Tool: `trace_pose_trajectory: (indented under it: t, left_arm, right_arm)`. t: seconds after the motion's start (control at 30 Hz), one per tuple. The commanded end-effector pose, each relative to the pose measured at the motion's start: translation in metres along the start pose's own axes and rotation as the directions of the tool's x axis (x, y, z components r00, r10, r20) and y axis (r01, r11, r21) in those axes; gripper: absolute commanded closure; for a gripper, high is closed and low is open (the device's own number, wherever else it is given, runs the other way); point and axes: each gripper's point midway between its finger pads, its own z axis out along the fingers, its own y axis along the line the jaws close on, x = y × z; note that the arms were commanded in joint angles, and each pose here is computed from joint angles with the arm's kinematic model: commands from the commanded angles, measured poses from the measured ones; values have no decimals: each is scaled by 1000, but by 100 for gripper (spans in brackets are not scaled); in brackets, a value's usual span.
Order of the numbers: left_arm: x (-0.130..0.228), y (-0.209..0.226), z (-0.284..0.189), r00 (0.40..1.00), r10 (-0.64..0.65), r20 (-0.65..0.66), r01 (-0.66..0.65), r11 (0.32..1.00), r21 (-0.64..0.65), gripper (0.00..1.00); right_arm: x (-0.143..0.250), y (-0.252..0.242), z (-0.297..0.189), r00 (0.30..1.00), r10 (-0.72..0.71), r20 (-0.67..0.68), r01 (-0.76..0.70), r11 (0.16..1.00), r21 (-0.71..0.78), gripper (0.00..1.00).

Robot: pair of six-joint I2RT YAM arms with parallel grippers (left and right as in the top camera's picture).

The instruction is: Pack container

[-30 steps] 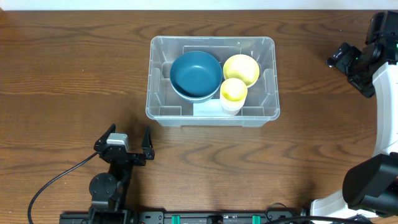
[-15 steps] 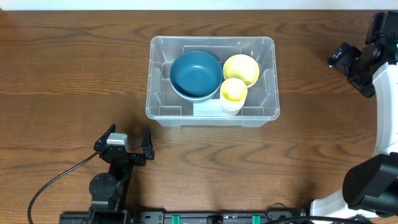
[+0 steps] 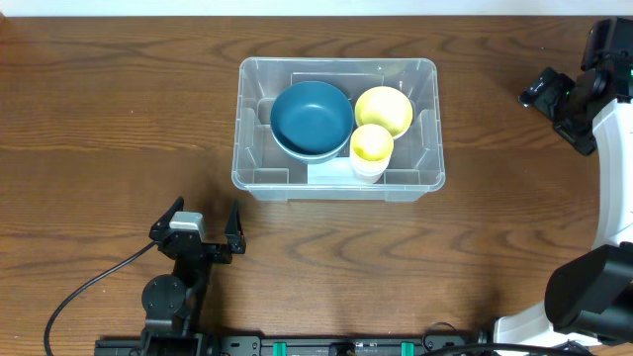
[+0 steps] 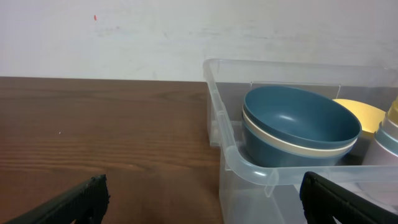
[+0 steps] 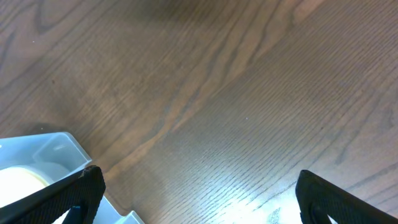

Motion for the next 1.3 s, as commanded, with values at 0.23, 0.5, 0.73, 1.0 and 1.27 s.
trace_pose_trajectory:
  t: [0.23,0.5,0.73,1.0,1.27]
  left_arm:
    - [15,1,0,999,14,-48,-13,1000,3,2]
    - [15,1,0,999,14,-49,-13,1000,3,2]
    - [15,1,0,999,14,-48,-13,1000,3,2]
    - [15,1,0,999,14,-49,-13,1000,3,2]
    - [15,1,0,999,14,-48,-13,1000,3,2]
  right_arm:
    - [23,45,-121,971,-77,228,127,969,-212,1]
    - [61,49,-219,883,-181,434,338,885,-320,1]
    - [77,18,-268,847,-120,518,348,861,-370,1]
    - [107,-29,-281,817,-107,566,356,867,-350,1]
    - [115,-11,-247,697,-93,711,494,781,-382,1]
